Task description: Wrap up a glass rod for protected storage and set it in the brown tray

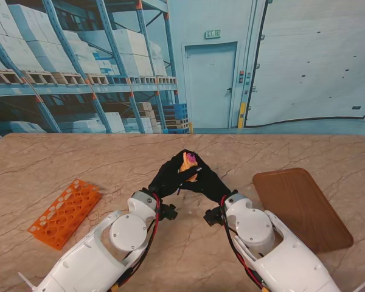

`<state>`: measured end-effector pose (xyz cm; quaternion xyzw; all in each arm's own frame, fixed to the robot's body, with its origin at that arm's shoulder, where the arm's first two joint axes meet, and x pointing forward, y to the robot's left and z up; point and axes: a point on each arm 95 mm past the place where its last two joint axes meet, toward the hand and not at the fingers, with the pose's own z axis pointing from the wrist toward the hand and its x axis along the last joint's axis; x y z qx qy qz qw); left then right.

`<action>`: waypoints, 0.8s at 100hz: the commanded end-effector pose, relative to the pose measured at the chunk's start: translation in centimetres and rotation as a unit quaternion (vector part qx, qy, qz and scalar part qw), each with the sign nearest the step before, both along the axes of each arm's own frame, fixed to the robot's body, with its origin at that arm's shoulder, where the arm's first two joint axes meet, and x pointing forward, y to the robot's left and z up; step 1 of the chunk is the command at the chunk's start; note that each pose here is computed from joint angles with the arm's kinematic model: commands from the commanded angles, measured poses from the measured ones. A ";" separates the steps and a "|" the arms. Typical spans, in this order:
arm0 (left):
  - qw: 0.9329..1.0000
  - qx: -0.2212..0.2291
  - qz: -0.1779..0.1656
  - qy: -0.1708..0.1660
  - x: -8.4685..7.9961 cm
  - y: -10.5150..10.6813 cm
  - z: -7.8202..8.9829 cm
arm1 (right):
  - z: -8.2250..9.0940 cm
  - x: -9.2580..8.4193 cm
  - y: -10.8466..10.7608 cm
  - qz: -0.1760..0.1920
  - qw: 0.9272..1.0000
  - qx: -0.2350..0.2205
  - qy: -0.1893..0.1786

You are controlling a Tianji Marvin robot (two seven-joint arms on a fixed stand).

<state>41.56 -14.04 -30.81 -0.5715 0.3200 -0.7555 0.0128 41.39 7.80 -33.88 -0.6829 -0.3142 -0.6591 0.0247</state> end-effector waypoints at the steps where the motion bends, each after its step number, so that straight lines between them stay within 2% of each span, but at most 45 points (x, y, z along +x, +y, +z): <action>1: 1.000 -0.006 -0.018 0.002 -0.5 -1.1 0.0 | 1.1 -0.8 2.7 0.027 0.999 0.027 -0.002; 35: 0.999 -0.015 -0.037 0.004 -0.6 -1.3 -0.1 | 1.2 -1.0 3.5 0.020 0.996 0.070 0.047; 64: 0.999 -0.017 -0.036 0.011 -0.7 -1.3 0.0 | 1.2 -1.1 3.4 0.016 0.996 0.070 0.053; 80: 1.000 -0.014 -0.022 0.006 -0.6 -1.1 0.1 | 1.2 -1.4 2.8 0.021 0.997 0.062 0.048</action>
